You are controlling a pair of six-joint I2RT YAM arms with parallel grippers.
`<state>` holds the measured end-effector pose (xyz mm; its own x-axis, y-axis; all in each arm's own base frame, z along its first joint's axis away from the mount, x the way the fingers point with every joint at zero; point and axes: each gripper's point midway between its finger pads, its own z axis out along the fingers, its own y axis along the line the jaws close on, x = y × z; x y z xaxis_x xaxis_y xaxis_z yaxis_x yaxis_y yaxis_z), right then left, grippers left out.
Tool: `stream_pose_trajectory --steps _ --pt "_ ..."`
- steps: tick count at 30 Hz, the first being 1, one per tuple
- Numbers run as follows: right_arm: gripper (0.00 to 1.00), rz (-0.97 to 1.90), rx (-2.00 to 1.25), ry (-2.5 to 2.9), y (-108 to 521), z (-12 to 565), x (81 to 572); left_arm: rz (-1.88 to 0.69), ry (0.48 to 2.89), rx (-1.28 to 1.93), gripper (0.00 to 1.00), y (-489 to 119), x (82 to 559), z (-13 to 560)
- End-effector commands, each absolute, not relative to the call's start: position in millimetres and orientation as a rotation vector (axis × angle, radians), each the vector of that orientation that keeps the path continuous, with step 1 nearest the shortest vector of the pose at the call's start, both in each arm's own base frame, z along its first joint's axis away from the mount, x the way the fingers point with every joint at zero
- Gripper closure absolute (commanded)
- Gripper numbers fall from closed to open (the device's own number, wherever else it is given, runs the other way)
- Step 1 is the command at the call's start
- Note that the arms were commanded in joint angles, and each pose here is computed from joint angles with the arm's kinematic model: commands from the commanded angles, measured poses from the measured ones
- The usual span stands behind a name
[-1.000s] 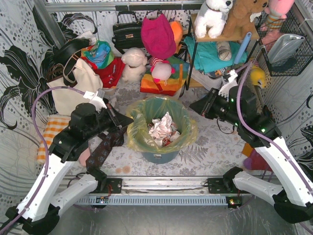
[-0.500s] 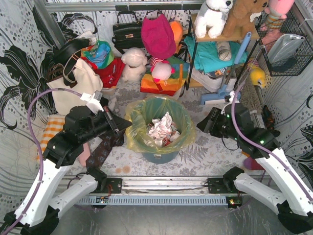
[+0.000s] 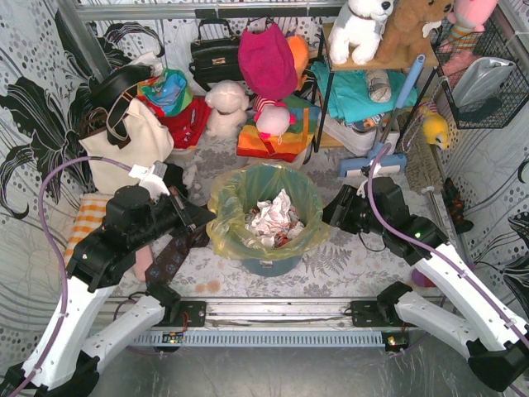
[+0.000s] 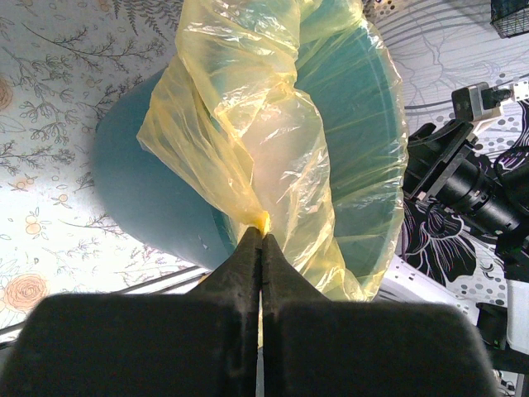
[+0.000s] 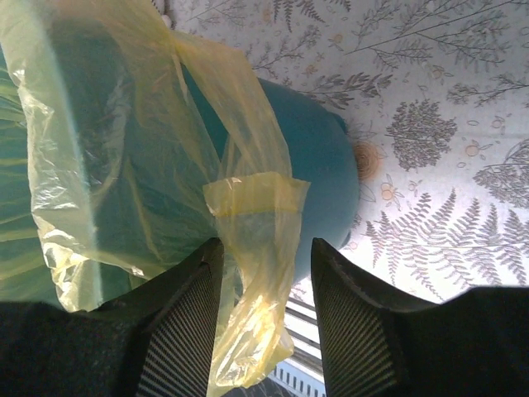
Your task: Tie the trash bag
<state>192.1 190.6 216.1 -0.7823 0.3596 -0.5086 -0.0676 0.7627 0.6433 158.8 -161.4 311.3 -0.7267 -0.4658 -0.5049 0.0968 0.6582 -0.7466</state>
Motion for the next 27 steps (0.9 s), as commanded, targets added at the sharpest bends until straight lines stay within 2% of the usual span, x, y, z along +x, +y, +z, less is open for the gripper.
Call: stream_pose_trajectory --steps 1,3,6,16,22,27 --pt "0.56 0.950 0.220 2.280 200 219 198 -1.027 2.132 -0.280 1.00 -158 160 320" --pt "0.70 0.941 0.223 2.288 200 216 198 -1.034 2.125 -0.281 1.00 -158 159 322" --pt "1.00 0.934 0.218 2.279 198 218 198 -1.051 2.107 -0.289 1.00 -157 156 328" --pt "1.00 0.886 0.231 2.207 183 247 198 -1.100 1.977 -0.333 1.00 -148 151 363" --pt "1.00 0.915 0.227 2.104 177 281 197 -1.155 1.883 -0.318 1.00 -147 147 387" --pt "1.00 1.003 0.171 1.998 181 321 192 -1.196 1.883 -0.299 1.00 -155 149 385"
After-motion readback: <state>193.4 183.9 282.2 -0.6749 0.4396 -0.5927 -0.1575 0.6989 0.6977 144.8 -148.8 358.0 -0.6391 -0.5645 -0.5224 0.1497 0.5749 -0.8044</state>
